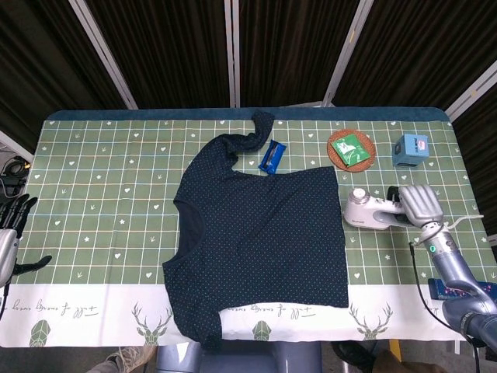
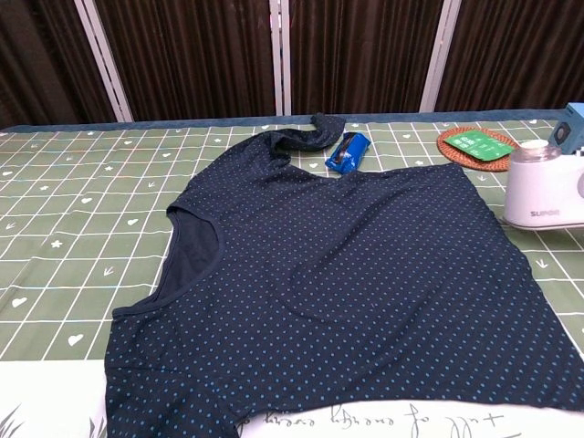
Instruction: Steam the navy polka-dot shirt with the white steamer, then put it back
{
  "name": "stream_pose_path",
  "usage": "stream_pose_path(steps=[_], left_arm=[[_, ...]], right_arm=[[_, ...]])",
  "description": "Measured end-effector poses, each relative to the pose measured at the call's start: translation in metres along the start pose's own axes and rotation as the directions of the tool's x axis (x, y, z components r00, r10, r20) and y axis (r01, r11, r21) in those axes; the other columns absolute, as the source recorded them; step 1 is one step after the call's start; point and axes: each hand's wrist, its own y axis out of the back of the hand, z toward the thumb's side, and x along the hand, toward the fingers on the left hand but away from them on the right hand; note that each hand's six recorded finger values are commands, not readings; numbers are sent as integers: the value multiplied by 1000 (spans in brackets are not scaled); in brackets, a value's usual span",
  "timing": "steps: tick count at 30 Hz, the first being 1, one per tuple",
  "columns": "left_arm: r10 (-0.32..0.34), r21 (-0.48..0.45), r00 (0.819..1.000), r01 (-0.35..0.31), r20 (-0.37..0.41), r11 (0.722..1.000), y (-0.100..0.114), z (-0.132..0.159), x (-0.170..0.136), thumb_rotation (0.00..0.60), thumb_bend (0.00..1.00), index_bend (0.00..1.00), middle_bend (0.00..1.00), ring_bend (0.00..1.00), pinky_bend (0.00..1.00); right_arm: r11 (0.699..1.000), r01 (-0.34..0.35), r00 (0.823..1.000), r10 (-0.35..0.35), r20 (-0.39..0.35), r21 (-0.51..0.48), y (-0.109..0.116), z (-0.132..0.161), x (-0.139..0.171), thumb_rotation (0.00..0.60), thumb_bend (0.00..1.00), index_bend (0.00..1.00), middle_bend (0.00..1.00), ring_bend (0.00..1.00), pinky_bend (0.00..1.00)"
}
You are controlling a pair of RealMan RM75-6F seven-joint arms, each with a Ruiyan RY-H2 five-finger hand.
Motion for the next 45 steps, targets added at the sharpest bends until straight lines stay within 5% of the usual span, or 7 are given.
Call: stream_pose_path(steps=[5, 13, 24, 36, 45], left_arm=[[-4, -9, 1000, 4, -2, 1000, 0, -1, 2, 600, 0, 0, 0, 0, 0], [-8, -14, 1000, 7, -15, 1000, 0, -6, 5, 600, 0, 0, 0, 0, 0], [-15, -15, 999, 14, -36, 1000, -1, -13, 7, 600, 0, 0, 0, 0, 0], [-19, -14, 999, 19, -43, 1000, -3, -14, 10, 600, 0, 0, 0, 0, 0], [-19, -11, 999, 19, -37, 1000, -3, -12, 9, 600, 0, 0, 0, 0, 0]], right_arm=[[999, 35, 994, -36, -105, -13, 21, 41, -8, 600, 852, 785, 698, 669, 880], [995, 97, 958, -98, -269, -17, 52, 125, -31, 600, 854, 782, 698, 674, 888], [997, 72, 904, -75, -420, -25, 17, 215, -47, 600, 854, 779, 696, 674, 888], [997, 58, 895, -27, -445, 56, -26, 221, -48, 600, 852, 767, 691, 674, 888], [997, 69, 902, -49, -430, 32, -36, 200, -43, 600, 807, 755, 694, 679, 899]])
